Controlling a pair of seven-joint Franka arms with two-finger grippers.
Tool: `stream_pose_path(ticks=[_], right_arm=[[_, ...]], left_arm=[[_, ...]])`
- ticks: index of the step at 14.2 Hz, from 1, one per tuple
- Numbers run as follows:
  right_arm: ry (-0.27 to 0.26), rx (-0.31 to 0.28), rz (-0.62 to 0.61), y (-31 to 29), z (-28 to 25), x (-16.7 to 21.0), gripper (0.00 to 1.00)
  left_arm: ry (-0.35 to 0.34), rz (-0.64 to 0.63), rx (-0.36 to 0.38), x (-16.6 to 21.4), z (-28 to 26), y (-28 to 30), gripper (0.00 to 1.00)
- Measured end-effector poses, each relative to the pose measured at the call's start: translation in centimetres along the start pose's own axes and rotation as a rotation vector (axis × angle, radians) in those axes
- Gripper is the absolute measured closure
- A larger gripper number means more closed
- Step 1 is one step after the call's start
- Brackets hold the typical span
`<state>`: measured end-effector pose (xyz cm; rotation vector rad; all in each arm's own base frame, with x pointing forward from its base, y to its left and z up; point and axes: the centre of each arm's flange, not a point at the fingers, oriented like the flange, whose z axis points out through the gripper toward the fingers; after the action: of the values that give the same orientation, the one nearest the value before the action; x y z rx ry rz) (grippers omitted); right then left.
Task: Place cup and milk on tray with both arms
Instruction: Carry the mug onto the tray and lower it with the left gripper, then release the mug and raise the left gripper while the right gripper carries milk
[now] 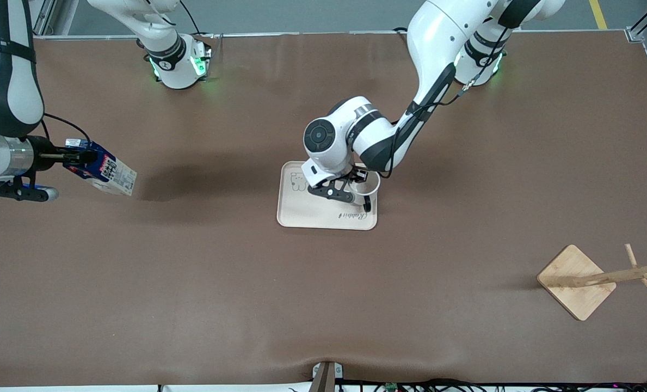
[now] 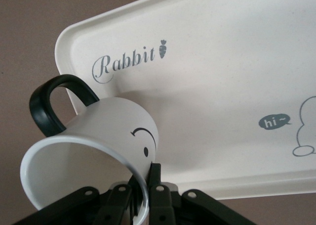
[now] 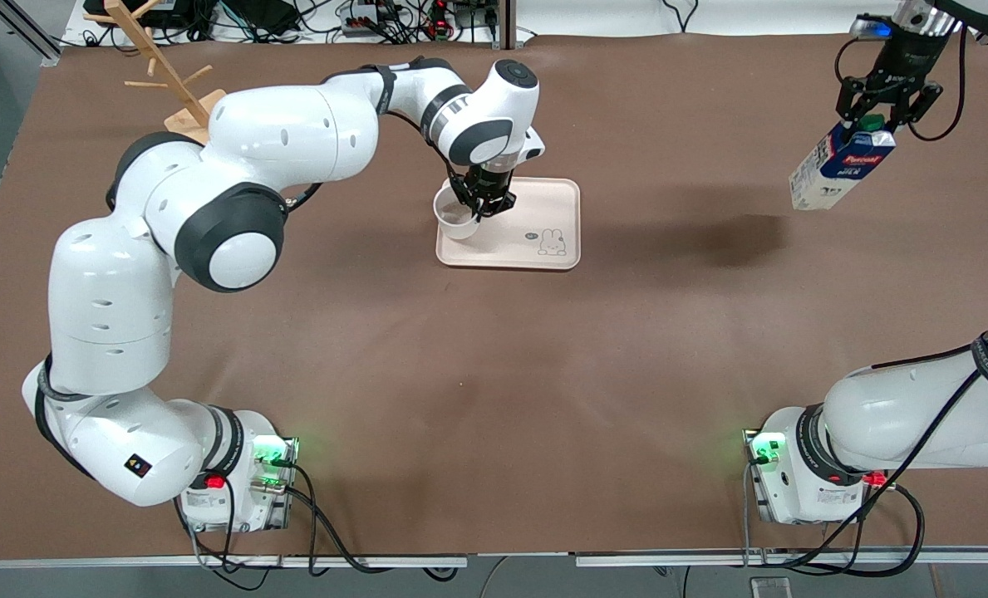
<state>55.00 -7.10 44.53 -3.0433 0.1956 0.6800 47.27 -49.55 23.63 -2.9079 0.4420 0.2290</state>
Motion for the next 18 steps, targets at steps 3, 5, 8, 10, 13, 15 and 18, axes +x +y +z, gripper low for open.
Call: stream_pose_path(ticks=[3,5,8,10,13,15,18], right_arm=[[0.034,-0.014,-0.036,-1.9,-2.1,-0.2,0.37],[0.039,-0.031,-0.074,-4.3,-3.3,-0.7,0.37],[-0.011,-0.058,-0.027,-7.9,-3.8,-2.1,0.37],[-0.009,-0.078,-0.022,-11.1,-3.9,-2.8,0.37],[-0.019,-0.042,-0.085,-17.1,-3.4,-3.8,0.37],[-0.052,0.024,-0.099,-19.3,-2.7,-3.8,0.37],[-0.070,0.074,-0.121,-22.3,-0.9,-2.6,0.37]], left_arm=[[-0.005,0.003,0.002,0.0,0.4,0.2,0.92],[-0.013,0.001,-0.006,-0.2,0.5,0.4,0.92],[-0.016,-0.001,-0.015,-0.2,0.4,0.6,0.93],[-0.007,-0.002,-0.021,-0.1,-0.1,0.7,0.87],[0.018,-0.008,-0.037,0.5,-1.6,0.7,0.58],[0.050,-0.019,-0.051,1.0,-3.8,0.2,0.37],[0.098,-0.072,-0.057,1.7,-8.8,-3.4,0.08]])
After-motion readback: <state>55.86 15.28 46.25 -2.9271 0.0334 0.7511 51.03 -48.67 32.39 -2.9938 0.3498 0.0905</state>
